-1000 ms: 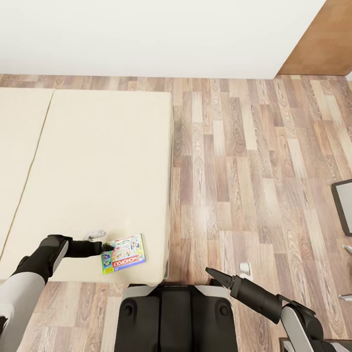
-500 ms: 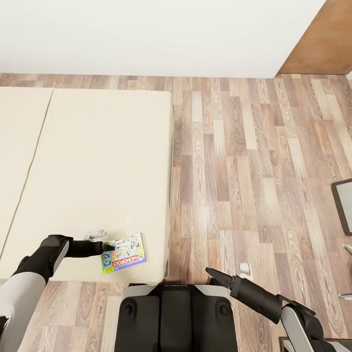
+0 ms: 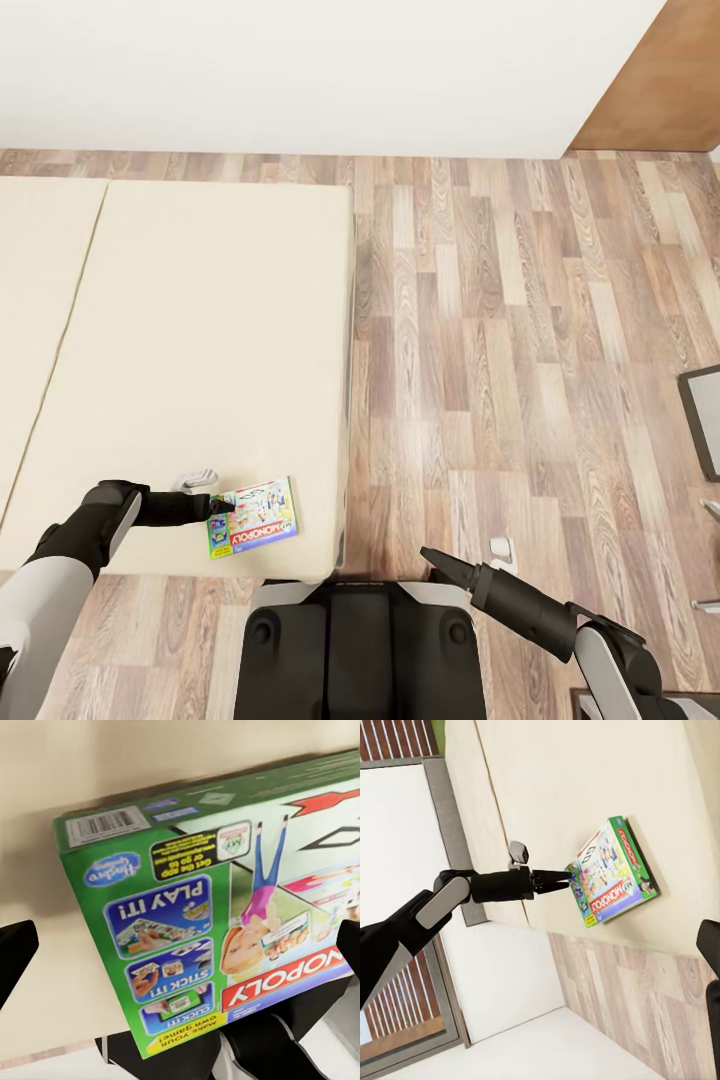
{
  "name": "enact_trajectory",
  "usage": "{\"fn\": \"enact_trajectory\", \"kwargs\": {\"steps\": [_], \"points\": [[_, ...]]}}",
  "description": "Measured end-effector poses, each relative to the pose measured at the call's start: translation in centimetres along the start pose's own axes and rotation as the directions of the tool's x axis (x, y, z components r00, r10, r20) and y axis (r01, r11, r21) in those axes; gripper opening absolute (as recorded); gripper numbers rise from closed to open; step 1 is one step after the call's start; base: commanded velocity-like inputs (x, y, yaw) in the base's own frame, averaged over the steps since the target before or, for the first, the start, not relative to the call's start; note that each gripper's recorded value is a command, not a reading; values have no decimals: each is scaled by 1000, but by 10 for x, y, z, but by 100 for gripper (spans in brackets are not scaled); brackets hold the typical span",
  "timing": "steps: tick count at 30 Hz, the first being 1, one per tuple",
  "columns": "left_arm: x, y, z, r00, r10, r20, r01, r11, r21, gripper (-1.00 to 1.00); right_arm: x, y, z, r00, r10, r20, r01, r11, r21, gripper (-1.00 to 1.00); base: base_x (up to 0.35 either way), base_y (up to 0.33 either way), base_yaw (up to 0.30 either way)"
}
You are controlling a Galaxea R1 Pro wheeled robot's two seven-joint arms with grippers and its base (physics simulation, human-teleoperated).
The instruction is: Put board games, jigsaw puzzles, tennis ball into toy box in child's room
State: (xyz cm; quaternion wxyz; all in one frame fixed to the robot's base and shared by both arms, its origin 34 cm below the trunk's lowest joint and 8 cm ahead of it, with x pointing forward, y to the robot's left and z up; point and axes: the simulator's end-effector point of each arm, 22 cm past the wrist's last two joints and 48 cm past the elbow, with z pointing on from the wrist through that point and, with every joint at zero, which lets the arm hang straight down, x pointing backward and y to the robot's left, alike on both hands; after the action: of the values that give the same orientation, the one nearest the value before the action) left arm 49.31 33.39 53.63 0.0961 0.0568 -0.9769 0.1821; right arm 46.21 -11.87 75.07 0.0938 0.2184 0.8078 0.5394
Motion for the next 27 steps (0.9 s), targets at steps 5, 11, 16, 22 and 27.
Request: {"fn": "enact_trajectory", "kwargs": {"steps": [5,11,16,22,27], "points": [[2,1,2,1000,-2,-5,2,1000,0,100,1,-2,0,1000,4,-2,-4,1000,2,100,0,0,0],[5,3,6,1000,-5,-13,5,1000,-1,100,3,-5,1,1000,11,-4,-11,1000,6,100,0,0,0],[8,4,9,1000,-7,-19,7,1000,-2,100,4,-8,1,1000,17,-7,-17,1000,9,100,0,0,0],[9,5,10,1000,-9,-22,9,1000,-2,100,4,-9,1,1000,20,-7,-19,1000,10,100,0,-1,0],[9,5,10,1000,-9,-22,9,1000,-1,100,4,-9,1,1000,20,-7,-20,1000,10,100,0,-108,0]]}}
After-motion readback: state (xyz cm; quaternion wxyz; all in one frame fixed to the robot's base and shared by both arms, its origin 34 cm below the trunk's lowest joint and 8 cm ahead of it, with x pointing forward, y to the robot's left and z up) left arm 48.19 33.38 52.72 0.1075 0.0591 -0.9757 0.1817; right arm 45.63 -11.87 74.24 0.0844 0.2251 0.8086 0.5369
